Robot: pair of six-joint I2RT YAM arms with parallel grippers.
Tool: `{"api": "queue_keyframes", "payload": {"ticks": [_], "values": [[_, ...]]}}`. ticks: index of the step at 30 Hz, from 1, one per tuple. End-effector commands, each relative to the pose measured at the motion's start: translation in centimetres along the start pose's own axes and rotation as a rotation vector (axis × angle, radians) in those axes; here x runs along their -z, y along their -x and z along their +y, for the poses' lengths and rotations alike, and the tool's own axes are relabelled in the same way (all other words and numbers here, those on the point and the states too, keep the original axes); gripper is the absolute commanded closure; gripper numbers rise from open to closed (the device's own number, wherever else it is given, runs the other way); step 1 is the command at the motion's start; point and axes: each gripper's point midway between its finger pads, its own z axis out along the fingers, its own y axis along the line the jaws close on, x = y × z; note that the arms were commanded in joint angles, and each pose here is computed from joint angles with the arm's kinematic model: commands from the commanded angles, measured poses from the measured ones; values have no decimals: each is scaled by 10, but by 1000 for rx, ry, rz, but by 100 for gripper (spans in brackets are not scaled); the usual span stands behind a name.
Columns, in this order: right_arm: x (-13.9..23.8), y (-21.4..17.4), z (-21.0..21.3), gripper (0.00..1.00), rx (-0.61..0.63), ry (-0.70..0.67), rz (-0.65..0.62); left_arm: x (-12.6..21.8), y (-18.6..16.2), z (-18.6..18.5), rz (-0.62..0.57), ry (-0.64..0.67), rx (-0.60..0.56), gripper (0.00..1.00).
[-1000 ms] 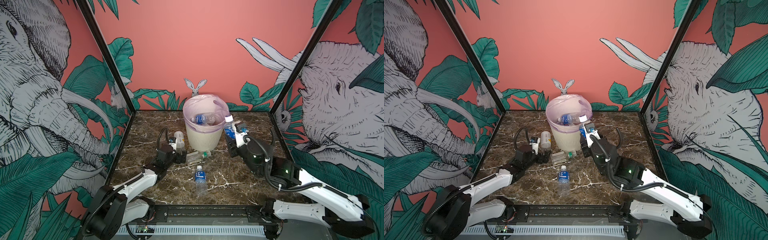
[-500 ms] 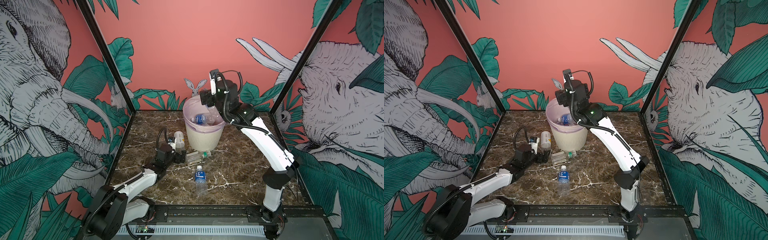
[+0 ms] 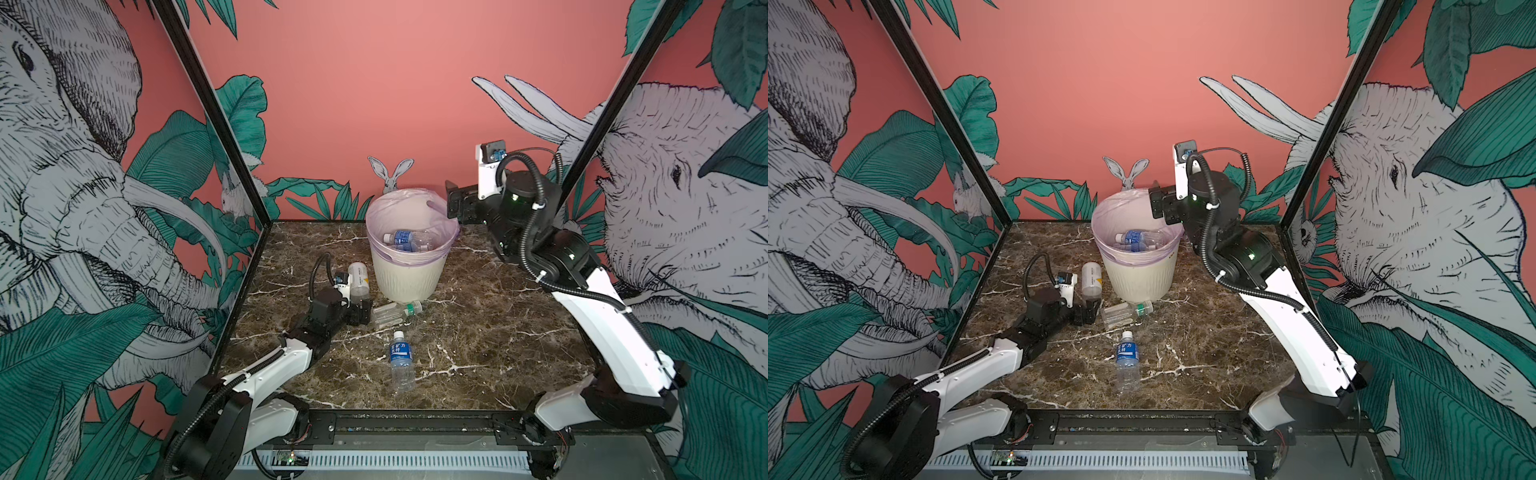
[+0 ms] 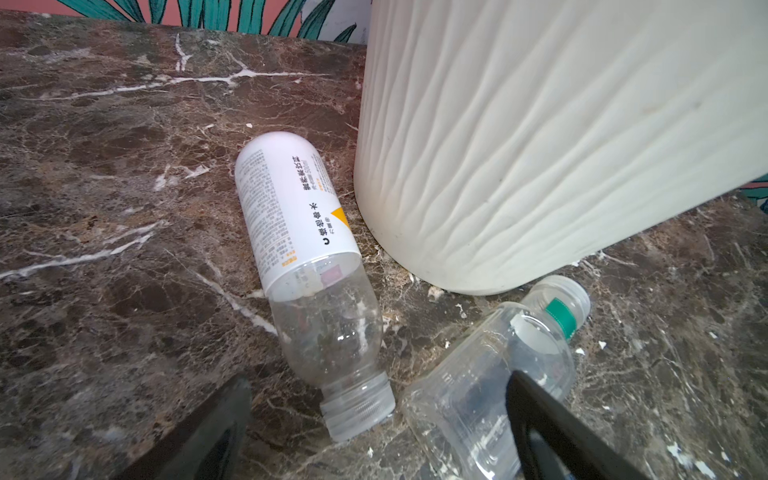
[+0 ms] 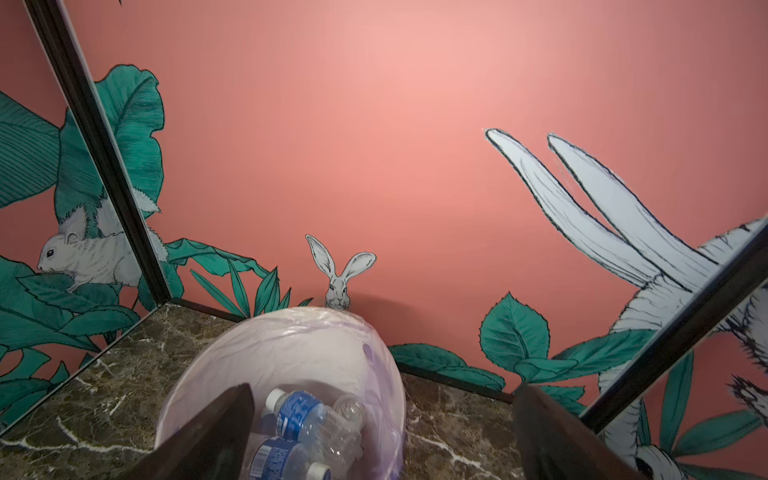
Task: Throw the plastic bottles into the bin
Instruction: 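Open the right gripper to drop the Pocari Sweat bottle into the bin, then withdraw the right gripper from the bin down toward the table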
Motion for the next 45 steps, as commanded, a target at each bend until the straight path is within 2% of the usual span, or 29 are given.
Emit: {"api": "queue_keyframes", "payload": {"ticks": [1,6,18,24,25,45], "values": [[-9,-20,4,1,19,-15,25,2,7,0,-20,-3,10,3],[-1,-44,-1,1,18,-20,48,2,7,0,-20,-3,9,3],[7,-131,16,1,-71,61,191,0,5,4,-14,15,8,3],[16,-153,19,1,-116,79,224,-1,5,3,-13,13,15,3],[16,-169,22,1,-110,80,255,-2,4,3,-8,12,15,3],[42,-227,56,1,-80,115,349,-5,1,5,1,14,33,3]]}}
